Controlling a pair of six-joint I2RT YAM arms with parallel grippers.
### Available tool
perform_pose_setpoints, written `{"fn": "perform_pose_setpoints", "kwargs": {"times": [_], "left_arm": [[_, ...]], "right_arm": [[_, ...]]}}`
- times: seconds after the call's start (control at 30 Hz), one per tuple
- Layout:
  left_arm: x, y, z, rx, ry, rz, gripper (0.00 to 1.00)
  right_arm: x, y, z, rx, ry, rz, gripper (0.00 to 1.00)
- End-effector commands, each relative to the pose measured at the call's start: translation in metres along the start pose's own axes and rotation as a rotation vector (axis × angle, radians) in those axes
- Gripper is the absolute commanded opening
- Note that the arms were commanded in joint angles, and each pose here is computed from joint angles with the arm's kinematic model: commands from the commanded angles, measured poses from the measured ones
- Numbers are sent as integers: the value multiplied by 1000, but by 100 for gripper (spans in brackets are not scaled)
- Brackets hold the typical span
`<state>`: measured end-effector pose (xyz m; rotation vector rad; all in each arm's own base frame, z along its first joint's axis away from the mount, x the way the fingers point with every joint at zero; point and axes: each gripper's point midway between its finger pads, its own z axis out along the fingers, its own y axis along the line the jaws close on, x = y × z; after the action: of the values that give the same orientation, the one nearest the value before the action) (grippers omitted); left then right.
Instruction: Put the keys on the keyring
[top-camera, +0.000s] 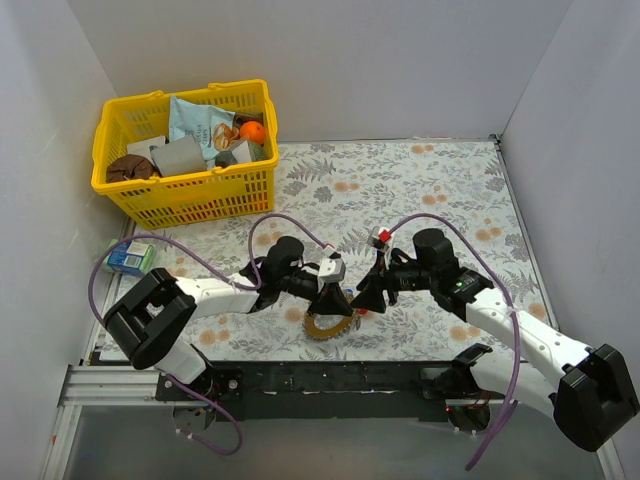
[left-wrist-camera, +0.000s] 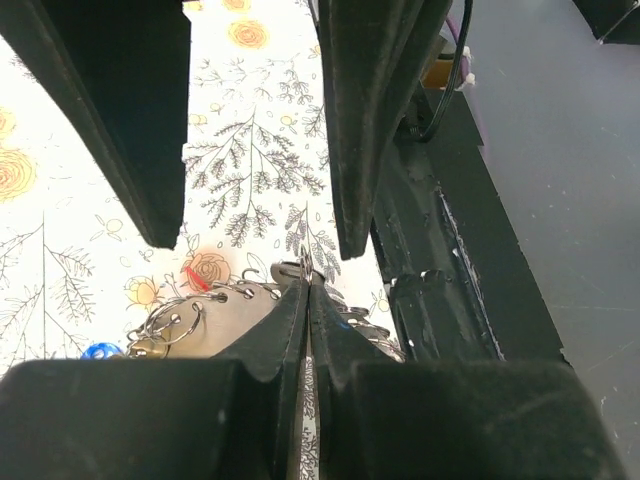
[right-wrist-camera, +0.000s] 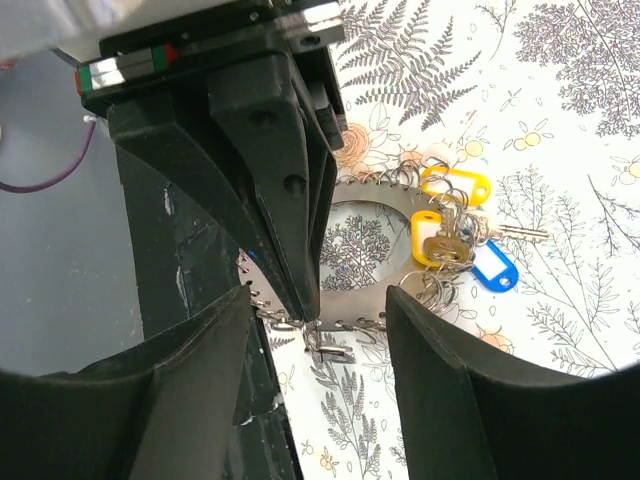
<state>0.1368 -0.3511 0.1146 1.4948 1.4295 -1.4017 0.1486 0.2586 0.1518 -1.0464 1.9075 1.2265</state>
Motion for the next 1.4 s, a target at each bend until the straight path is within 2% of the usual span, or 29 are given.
{"fn": "perform_pose_setpoints", "kwargs": {"times": [0.0,0.17,0.43,0.9,1.07,1.37], "left_arm": [[-33,-3,-5,-39,-118,84,0],[-41,-5,-9,-68,-171,108,0],[-48,-15,-16,-82,-262,121,0],[-45,-16,-17,-87,-258,120,0],[-46,-15,-17,-89,-258,121,0],[-45,-16,-17,-88,-256,122,0]], "right_arm": [[-5,-2,-1,20,-39,-4,63],[-6,2,-2,-4,-68,-3,57],[-15,12,-6,-47,-100,-26,54],[2,22,-9,-101,-72,-21,44],[7,21,-9,-94,-61,-13,36],[18,16,-9,-68,-39,4,27]]}}
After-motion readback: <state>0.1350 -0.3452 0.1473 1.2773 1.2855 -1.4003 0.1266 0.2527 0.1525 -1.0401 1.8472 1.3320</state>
